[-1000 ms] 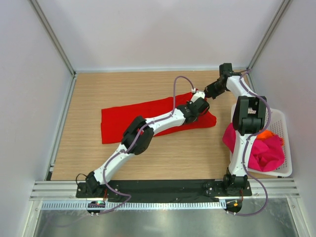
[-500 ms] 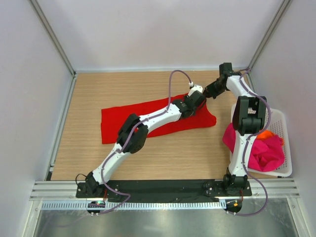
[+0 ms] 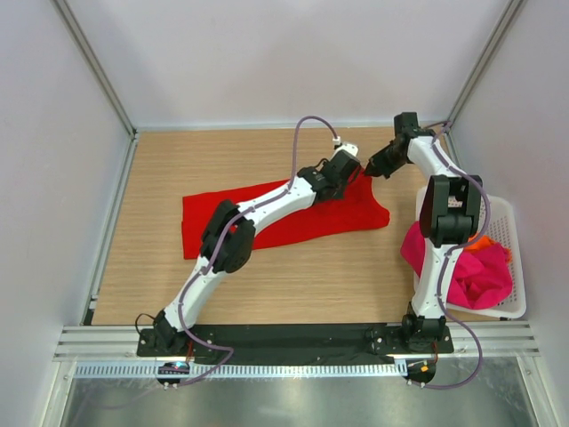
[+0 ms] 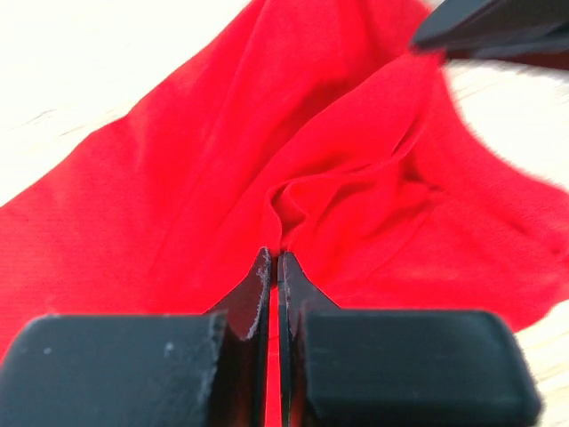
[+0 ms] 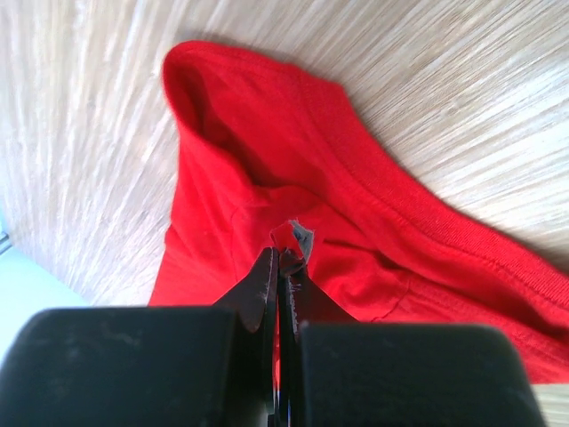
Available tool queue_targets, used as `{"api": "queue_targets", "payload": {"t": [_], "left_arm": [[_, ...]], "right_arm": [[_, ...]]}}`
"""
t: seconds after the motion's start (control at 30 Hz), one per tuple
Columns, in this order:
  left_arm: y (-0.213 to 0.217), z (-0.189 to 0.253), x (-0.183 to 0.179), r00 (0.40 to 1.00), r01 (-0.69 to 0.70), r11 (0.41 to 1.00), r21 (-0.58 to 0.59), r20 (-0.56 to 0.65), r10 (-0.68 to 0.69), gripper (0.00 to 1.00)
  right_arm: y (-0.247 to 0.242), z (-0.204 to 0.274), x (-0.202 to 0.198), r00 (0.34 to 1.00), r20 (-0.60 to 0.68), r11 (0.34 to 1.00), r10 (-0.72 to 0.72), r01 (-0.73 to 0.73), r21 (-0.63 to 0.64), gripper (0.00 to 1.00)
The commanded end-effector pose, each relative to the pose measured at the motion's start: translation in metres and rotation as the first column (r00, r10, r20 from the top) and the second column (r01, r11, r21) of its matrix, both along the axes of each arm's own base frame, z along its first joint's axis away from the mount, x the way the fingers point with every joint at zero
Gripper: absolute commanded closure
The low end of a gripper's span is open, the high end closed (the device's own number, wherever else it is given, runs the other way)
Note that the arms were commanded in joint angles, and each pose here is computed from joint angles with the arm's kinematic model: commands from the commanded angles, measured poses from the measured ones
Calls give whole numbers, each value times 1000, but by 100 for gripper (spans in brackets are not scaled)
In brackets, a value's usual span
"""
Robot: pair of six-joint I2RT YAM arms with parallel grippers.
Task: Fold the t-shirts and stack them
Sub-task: Fold the tshirt
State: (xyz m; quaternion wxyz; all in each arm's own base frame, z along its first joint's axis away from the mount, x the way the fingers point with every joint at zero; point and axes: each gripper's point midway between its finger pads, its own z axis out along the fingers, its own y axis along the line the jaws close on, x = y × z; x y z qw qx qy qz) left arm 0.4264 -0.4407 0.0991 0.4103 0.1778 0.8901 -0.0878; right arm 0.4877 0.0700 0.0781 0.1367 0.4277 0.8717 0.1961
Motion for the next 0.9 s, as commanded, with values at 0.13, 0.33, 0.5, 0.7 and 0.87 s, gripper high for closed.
{"api": "queue_targets", "payload": {"t": [0.13,0.33,0.5,0.7,0.87], "left_arm": [[56,49,25,999,-17,999,43,43,15,100],[90,48,44,999,-51,997,59,15,50,100],[103,45,53,998,-65,995,81,15,64,100],[118,38,61,997,-79,990,115,15,78,100],[124,33,63,996,-88,986,144,12,87,100]], "right_arm": [[15,67,17,987,159,1000,19,-18,-11,99],[32,70,29,980,194,998,44,-50,28,99],[50,67,36,972,224,994,70,-85,62,99],[60,65,43,965,252,991,78,-101,82,99],[63,67,51,952,296,989,74,-108,99,99]]}}
